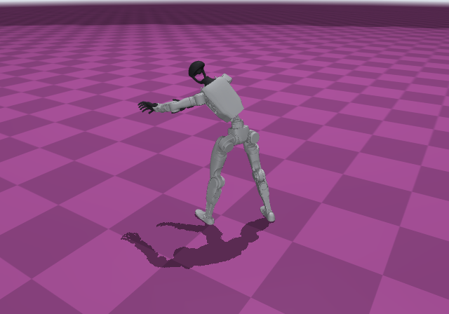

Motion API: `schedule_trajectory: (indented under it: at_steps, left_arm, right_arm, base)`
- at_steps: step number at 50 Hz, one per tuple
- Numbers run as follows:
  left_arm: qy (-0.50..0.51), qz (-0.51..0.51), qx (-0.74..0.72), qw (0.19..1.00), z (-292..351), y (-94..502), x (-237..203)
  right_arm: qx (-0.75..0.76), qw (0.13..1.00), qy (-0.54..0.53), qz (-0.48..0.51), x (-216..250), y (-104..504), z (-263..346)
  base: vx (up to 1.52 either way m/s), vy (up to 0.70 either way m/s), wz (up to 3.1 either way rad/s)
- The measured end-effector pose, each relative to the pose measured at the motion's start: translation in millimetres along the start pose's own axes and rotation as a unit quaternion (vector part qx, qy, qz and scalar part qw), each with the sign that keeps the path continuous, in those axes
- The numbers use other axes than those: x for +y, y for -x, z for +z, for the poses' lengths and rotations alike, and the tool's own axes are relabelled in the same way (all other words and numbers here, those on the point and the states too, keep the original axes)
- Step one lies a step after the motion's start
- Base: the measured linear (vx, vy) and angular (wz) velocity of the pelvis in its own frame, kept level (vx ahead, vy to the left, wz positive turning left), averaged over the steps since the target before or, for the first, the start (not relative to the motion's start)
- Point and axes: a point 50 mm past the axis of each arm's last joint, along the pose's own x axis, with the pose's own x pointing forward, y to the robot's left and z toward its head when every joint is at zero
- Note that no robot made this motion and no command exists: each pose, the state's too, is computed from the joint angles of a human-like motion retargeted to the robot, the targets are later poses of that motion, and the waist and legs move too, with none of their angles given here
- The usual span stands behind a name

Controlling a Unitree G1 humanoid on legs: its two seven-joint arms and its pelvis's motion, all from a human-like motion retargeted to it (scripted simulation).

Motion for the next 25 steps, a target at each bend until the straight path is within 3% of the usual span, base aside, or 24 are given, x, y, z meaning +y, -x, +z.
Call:
schedule_trajectory:
  at_steps: [9, 14, 16, 21, 25]
  left_arm:
    - [-0.026, 0.023, -0.068, 0.997, 16, 0, 15]
    - [-0.005, 0.088, -0.010, 0.996, 1, -1, 38]
    - [0.019, 0.102, 0.036, 0.994, -15, -1, 47]
    - [0.107, 0.182, 0.245, 0.946, -91, 15, 76]
    - [0.157, 0.263, 0.460, 0.833, -176, 60, 96]
  right_arm:
    - [0.017, 0.999, -0.031, -0.017, 9, 10, -28]
    - [-0.060, 0.995, 0.042, -0.063, 11, 10, 3]
    - [-0.093, 0.995, 0.039, -0.027, 12, 11, 28]
    - [-0.241, 0.936, 0.257, 0.005, 55, 11, 117]
    - [-0.378, 0.823, 0.418, 0.071, 129, 37, 195]
  base:
    - [0.25, 0.19, 1.00]
    - [0.50, 0.16, 2.31]
    - [0.48, 0.05, 2.66]
    - [0.39, -0.10, 2.35]
    - [0.28, -0.17, 1.96]
